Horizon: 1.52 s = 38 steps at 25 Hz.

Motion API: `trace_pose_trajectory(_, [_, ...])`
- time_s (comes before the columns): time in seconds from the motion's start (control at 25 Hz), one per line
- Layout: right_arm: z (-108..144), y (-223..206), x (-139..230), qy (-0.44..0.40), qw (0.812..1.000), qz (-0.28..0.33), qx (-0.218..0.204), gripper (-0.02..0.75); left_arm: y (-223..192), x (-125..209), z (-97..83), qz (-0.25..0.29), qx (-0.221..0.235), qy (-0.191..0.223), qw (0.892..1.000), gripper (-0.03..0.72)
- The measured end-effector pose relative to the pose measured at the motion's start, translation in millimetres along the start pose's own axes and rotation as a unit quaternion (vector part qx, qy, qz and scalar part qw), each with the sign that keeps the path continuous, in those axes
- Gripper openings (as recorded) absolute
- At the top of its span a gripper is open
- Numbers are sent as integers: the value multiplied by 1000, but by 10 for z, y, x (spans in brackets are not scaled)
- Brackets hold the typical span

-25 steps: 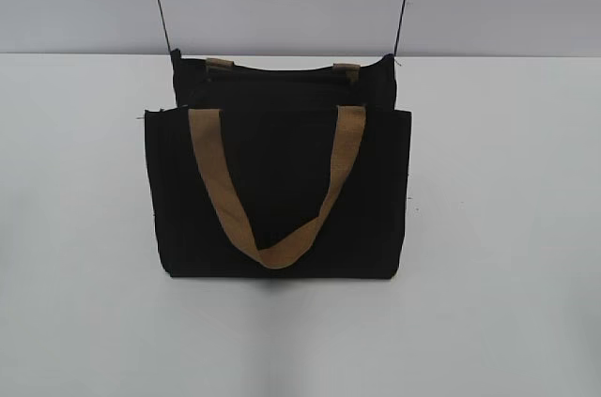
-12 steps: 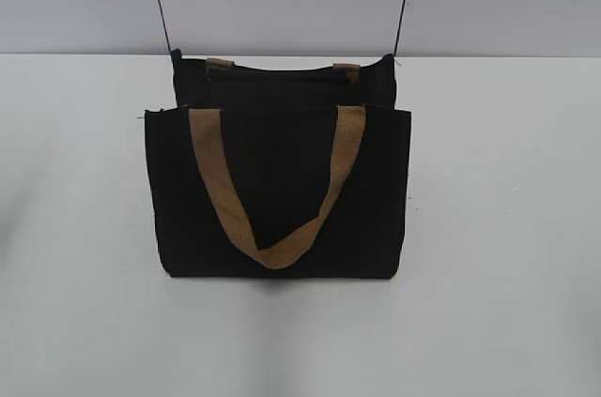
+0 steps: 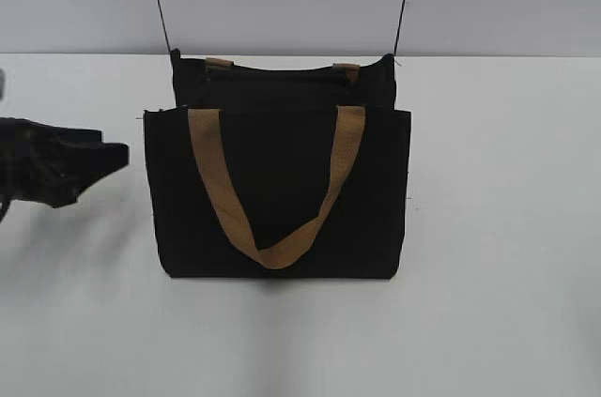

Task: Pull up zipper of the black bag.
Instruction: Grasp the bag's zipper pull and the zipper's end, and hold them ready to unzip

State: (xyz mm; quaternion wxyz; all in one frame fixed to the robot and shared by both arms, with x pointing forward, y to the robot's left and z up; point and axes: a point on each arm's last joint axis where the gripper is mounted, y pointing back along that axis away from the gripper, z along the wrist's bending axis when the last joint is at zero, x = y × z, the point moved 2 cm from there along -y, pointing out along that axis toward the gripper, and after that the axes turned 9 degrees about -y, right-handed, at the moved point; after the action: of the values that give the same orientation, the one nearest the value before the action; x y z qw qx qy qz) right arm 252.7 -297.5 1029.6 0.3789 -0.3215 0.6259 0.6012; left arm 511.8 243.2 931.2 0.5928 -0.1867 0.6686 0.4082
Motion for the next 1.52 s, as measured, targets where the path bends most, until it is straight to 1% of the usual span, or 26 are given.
trace_pose_trajectory(0.04, [0, 0, 0, 0, 1000, 0, 0, 593, -87, 44, -18, 6, 38, -12, 999, 399])
trace_pose_trajectory(0.12, [0, 0, 0, 0, 1000, 0, 0, 593, -224, 143, -54, 14, 104, -32, 994, 397])
trace_pose_trajectory(0.2, [0, 0, 0, 0, 1000, 0, 0, 593, -321, 217, -73, 22, 156, -56, 986, 395])
trace_pose_trajectory(0.24, [0, 0, 0, 0, 1000, 0, 0, 593, -361, 254, -77, 22, 174, -58, 983, 395])
trace_pose_trajectory(0.32, [0, 0, 0, 0, 1000, 0, 0, 592, -437, 284, -58, 14, 194, -59, 979, 395])
trace_pose_trajectory(0.44, [0, 0, 0, 0, 1000, 0, 0, 593, -591, 329, -6, 10, 206, -60, 977, 391])
trace_pose_trajectory(0.56, [0, 0, 0, 0, 1000, 0, 0, 593, -757, 406, -46, 13, 227, -58, 972, 391])
trace_pose_trajectory(0.64, [0, 0, 0, 0, 1000, 0, 0, 593, -882, 439, -85, 11, 239, -66, 969, 389])
trace_pose_trajectory(0.72, [0, 0, 0, 0, 1000, 0, 0, 593, -975, 462, -98, 7, 238, -68, 969, 386])
trace_pose_trajectory(0.8, [0, 0, 0, 0, 1000, 0, 0, 593, -1058, 462, -101, 2, 232, -64, 971, 360])
trace_pose_trajectory(0.84, [0, 0, 0, 0, 1000, 0, 0, 593, -1076, 454, -103, -1, 230, -63, 971, 319])
trace_pose_trajectory(0.88, [0, 0, 0, 0, 1000, 0, 0, 593, -1086, 448, -105, -3, 226, -59, 972, 251])
trace_pose_trajectory(0.96, [0, 0, 0, 0, 1000, 0, 0, 593, -1090, 438, -111, -7, 226, -59, 972, 85])
trace_pose_trajectory(1.0, [0, 0, 0, 0, 1000, 0, 0, 593, -1090, 437, -112, -7, 226, -59, 972, 40])
trace_pose_trajectory(1.04, [0, 0, 0, 0, 1000, 0, 0, 593, -1087, 422, -110, -9, 226, -61, 972, 24])
trace_pose_trajectory(1.2, [0, 0, 0, 0, 1000, 0, 0, 593, -964, 273, -124, -4, 211, -82, 974, 21])
trace_pose_trajectory(1.36, [0, 0, 0, 0, 1000, 0, 0, 593, -769, 123, -113, 31, 168, -117, 978, 20])
trace_pose_trajectory(1.52, [0, 0, 0, 0, 1000, 0, 0, 593, -586, -15, -96, 49, 119, -130, 983, 19])
